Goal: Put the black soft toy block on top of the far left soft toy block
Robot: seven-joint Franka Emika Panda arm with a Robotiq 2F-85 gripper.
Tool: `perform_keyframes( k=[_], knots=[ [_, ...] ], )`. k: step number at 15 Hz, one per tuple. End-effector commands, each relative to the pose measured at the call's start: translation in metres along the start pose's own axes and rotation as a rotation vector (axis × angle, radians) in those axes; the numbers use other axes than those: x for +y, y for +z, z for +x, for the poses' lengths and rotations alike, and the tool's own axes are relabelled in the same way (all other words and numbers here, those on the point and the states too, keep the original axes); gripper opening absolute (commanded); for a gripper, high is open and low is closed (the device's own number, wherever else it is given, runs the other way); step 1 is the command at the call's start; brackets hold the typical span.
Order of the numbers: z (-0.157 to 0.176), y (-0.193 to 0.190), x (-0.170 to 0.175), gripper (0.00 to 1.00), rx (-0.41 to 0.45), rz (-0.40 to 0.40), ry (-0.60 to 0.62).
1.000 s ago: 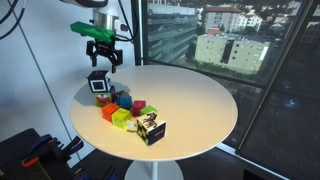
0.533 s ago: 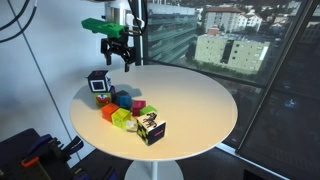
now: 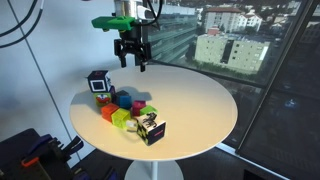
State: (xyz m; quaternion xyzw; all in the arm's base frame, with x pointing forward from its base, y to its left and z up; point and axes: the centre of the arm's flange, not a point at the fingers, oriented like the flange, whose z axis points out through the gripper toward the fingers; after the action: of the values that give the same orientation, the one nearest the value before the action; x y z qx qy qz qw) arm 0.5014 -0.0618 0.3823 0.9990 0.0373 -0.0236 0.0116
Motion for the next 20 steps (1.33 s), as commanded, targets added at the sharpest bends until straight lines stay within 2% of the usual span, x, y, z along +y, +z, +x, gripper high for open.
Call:
perform_keyframes(
  k=[1,10,15,20],
  knots=[
    [-0.018,-0.024,0.021,1.0,-0.021,-0.037,0.027],
    [-0.062,-0.06,0.046,1.0,-0.17,0.01,0.037],
    [-0.078,-0.083,0.054,1.0,-0.161,0.037,0.043],
    [-0.09,-0.101,0.059,1.0,-0.093,0.052,0.051]
  ],
)
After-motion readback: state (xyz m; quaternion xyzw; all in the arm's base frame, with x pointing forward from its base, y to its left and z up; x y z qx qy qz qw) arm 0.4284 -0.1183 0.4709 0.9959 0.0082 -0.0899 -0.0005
